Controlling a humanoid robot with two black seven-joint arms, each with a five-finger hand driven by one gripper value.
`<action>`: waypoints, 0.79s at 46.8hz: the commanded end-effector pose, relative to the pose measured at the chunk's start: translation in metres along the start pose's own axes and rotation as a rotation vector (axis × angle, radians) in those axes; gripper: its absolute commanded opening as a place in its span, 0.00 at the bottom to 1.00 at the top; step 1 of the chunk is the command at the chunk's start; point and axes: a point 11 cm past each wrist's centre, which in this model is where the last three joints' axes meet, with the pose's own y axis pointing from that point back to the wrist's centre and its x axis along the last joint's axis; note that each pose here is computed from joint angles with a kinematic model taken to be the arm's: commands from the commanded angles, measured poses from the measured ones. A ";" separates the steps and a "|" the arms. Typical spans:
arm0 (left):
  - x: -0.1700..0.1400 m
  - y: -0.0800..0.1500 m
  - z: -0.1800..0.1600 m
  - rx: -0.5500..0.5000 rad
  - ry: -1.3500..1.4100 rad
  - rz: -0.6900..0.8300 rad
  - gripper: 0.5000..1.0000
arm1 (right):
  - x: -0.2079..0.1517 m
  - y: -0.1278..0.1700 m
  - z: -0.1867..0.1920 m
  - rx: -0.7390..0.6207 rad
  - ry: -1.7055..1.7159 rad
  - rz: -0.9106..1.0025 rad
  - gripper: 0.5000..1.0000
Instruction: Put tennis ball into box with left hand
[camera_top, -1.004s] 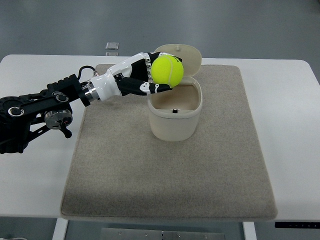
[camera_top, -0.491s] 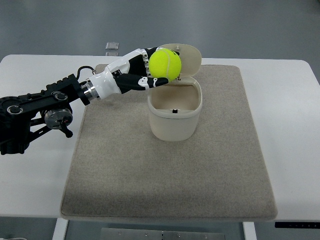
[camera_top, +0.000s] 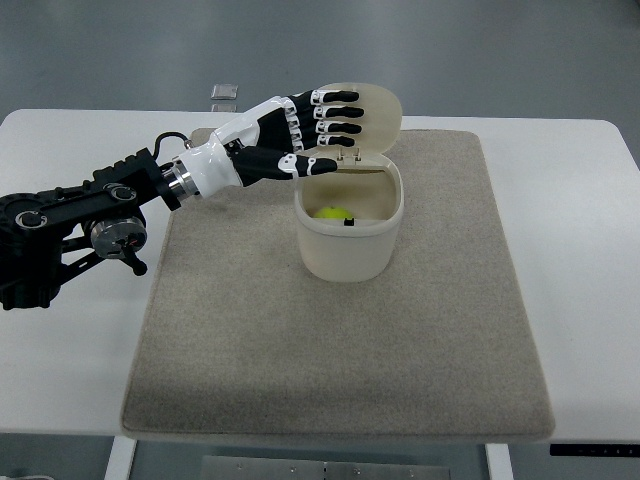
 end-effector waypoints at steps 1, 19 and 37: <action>-0.001 0.000 0.000 -0.001 0.001 -0.002 0.73 | 0.000 0.000 0.000 -0.001 0.000 0.000 0.81; -0.020 -0.006 0.006 -0.022 0.024 -0.054 0.34 | 0.000 0.000 0.000 -0.001 0.000 0.000 0.81; -0.013 -0.009 0.027 -0.098 0.013 -0.007 0.21 | 0.000 0.000 0.000 0.000 0.000 0.000 0.81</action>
